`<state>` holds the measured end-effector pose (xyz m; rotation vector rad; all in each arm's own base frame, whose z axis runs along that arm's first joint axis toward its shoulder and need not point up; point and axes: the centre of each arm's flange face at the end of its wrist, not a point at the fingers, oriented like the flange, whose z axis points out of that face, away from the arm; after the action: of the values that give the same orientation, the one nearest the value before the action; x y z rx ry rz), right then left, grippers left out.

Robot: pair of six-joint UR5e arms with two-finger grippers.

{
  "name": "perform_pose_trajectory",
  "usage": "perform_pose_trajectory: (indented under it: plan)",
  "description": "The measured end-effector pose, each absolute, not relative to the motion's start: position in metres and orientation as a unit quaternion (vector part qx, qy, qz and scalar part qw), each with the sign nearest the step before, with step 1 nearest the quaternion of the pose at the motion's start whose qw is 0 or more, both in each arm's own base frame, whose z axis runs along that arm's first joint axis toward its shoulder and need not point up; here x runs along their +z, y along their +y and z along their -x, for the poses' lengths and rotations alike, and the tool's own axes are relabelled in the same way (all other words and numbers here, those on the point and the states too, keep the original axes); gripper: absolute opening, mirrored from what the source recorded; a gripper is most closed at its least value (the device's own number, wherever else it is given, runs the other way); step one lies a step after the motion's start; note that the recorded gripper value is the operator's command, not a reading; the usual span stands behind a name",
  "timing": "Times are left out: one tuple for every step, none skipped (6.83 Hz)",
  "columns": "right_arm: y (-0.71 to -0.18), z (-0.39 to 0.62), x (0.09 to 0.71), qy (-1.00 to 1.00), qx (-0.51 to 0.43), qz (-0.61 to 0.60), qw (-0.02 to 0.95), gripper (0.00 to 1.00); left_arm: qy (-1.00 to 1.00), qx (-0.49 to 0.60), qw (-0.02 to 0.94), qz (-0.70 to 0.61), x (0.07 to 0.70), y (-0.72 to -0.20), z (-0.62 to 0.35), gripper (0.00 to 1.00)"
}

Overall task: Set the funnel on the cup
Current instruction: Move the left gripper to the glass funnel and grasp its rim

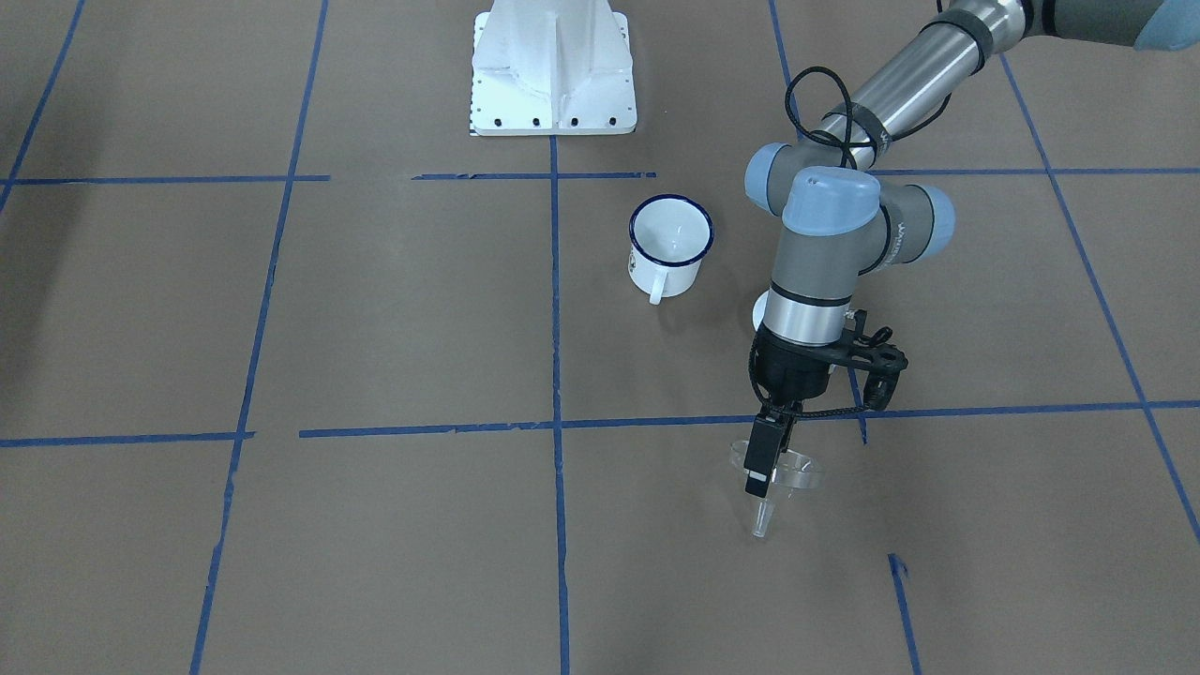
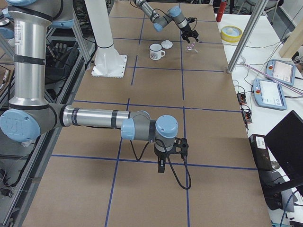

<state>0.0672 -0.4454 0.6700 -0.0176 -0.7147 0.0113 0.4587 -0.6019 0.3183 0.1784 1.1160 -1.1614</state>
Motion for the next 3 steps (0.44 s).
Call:
perform_pose_trajectory:
  plan:
    - [-0.445, -0.067, 0.67, -0.35, 0.006, 0.009, 0.937, 1.0, 0.5, -0.518, 0.69, -0.079, 0.325, -0.601, -0.464, 0.62]
    - [-0.445, -0.067, 0.67, -0.35, 0.006, 0.009, 0.937, 1.0, 0.5, -0.516, 0.691, -0.078, 0.333, -0.601, -0.469, 0.24]
    - [-0.445, -0.067, 0.67, -0.35, 0.006, 0.009, 0.937, 1.0, 0.501, -0.514, 0.692, -0.078, 0.336, -0.601, -0.471, 0.0]
